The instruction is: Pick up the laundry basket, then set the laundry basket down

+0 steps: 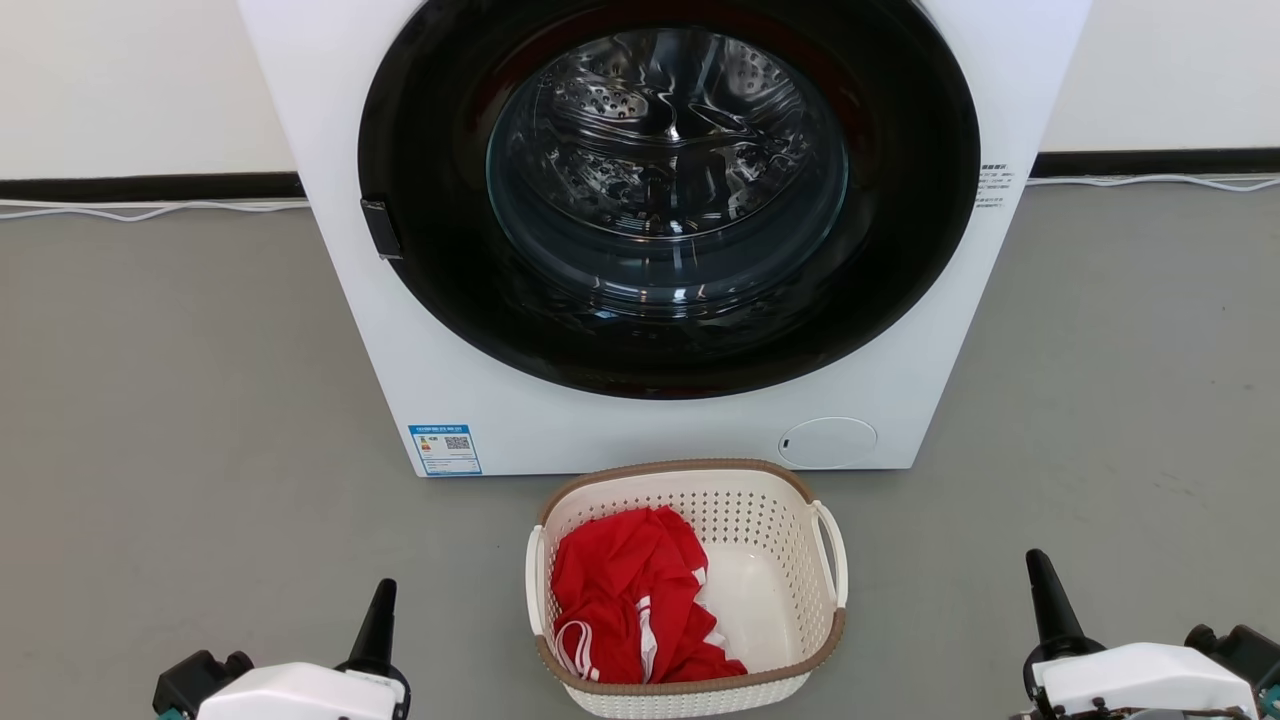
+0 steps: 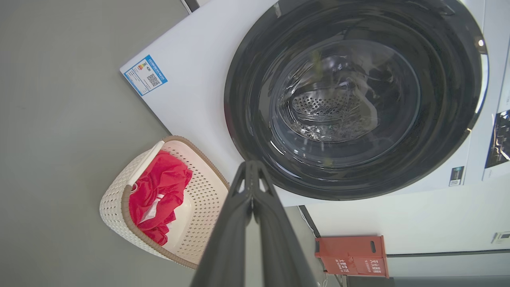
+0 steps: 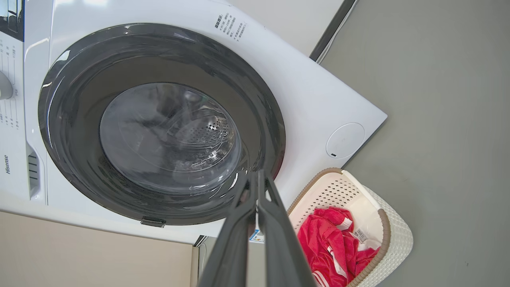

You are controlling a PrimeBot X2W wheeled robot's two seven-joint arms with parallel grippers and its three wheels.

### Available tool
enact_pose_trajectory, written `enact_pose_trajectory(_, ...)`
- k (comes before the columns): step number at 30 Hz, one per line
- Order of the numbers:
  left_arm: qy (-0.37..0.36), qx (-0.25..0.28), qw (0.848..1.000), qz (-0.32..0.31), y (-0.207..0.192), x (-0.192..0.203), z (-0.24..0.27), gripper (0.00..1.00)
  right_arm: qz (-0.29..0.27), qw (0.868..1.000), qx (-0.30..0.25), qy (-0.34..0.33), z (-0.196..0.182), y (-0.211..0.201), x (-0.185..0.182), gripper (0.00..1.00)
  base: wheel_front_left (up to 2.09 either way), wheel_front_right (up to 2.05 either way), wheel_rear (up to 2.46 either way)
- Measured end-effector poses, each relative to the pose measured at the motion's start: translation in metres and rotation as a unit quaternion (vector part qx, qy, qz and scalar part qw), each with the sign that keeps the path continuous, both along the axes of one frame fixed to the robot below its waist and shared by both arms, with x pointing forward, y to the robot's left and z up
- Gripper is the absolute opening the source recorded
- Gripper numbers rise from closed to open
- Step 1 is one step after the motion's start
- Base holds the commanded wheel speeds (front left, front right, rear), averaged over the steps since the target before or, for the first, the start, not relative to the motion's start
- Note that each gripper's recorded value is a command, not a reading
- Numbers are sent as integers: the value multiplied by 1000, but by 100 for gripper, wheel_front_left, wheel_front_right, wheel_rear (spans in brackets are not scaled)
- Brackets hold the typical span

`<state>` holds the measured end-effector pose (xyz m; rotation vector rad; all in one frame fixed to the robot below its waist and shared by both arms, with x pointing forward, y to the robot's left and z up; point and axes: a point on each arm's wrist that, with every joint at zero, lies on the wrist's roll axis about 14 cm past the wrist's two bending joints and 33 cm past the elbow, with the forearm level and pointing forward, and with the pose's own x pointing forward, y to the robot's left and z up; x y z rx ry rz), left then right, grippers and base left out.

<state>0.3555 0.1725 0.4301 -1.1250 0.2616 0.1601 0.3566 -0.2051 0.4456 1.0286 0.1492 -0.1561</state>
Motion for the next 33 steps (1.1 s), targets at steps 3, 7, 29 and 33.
enact_pose_trajectory(3,-4,-15,1000,4,1,1,2,0,-2,1000,18,-3,2,0,1,0,0,0,0)
enact_pose_trajectory(7,-10,-35,999,8,2,2,5,0,-6,999,42,-7,4,0,2,0,0,0,0)
enact_pose_trajectory(29,-52,-144,988,25,9,13,27,0,-22,984,175,-38,19,-2,11,0,0,0,0)
enact_pose_trajectory(33,-63,-164,984,27,10,15,32,0,-24,979,196,-42,21,-2,12,0,0,0,0)
